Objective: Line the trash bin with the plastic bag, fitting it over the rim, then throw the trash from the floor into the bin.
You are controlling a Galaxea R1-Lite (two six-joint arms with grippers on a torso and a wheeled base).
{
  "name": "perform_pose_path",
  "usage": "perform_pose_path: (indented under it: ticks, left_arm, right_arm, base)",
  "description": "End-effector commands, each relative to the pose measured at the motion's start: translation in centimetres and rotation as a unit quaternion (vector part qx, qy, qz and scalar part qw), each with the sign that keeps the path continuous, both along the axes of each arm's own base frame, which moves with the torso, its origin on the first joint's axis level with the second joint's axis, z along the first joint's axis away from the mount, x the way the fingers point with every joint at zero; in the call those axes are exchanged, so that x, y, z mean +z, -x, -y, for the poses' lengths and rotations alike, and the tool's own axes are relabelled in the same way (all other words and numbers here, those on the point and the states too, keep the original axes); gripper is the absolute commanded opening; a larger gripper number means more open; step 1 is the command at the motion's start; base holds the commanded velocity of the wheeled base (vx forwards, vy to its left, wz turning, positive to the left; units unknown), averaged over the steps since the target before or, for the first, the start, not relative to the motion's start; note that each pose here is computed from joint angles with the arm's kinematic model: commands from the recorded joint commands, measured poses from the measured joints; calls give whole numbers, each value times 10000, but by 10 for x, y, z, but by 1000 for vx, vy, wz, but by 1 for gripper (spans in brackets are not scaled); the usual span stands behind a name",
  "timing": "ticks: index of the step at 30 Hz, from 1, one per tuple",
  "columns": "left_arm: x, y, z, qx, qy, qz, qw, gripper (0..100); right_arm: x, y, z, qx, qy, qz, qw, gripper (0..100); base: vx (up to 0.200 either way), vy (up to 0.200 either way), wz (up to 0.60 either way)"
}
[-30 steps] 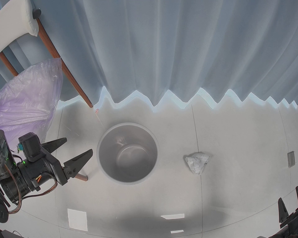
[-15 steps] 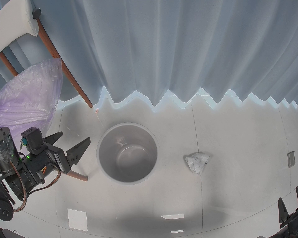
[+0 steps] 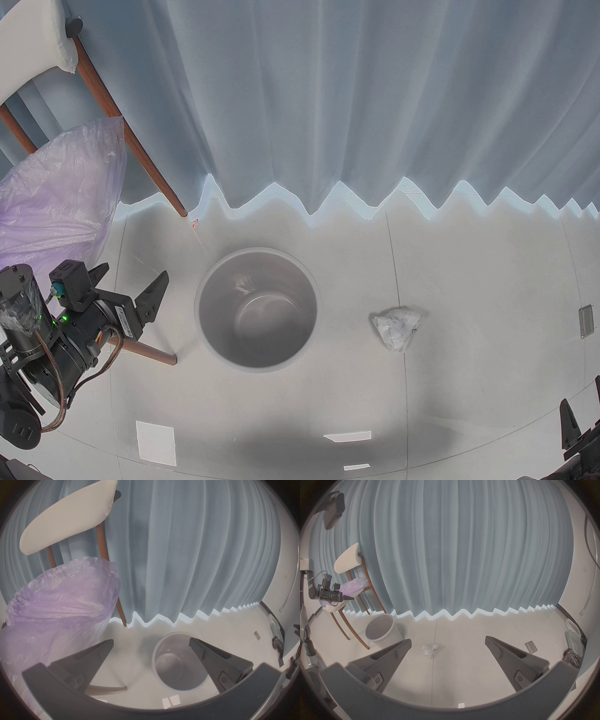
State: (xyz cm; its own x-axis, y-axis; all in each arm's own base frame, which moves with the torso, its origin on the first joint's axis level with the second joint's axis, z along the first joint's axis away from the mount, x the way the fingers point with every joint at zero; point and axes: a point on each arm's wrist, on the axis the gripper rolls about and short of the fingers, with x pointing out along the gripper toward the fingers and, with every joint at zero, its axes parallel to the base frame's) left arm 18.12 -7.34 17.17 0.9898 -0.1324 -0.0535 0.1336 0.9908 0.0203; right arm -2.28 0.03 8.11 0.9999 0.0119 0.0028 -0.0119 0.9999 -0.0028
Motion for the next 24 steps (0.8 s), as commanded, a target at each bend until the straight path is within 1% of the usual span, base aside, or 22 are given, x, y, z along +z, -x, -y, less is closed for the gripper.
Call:
perform_pose_path:
  ticks: [1, 5, 7, 11, 18, 23, 24]
  left_arm:
    - [3, 1, -1, 20, -17, 109, 9999, 100]
    - [15, 1, -1, -47, 151, 376, 9992, 100]
    - [17, -2, 1, -123, 137, 378, 9991, 100]
    - [16, -9, 8, -385, 85, 355, 9986, 100]
    - [25, -14, 12, -935, 191, 497, 9942, 100]
    - [23, -15, 11, -920, 123, 442, 9947, 100]
    - [22, -15, 10, -883, 32, 439, 9951, 100]
  right_arm:
    - [-5, 0, 0, 2, 2, 2, 10000, 100]
    - [-5, 0, 0, 2, 2, 2, 10000, 100]
    - [-5, 0, 0, 2, 2, 2, 10000, 100]
    - [-5, 0, 0, 2, 2, 2, 10000, 100]
    - [-5, 0, 0, 2, 2, -6, 10000, 100]
    - [-5, 0, 0, 2, 2, 2, 10000, 100]
    - [-5, 0, 0, 2, 2, 2, 10000, 100]
  base:
    - [0, 0, 0]
    - [0, 0, 0]
    - [0, 0, 0]
    - [0, 0, 0]
    - [0, 0, 0]
    - [0, 0, 0]
    - [0, 0, 0]
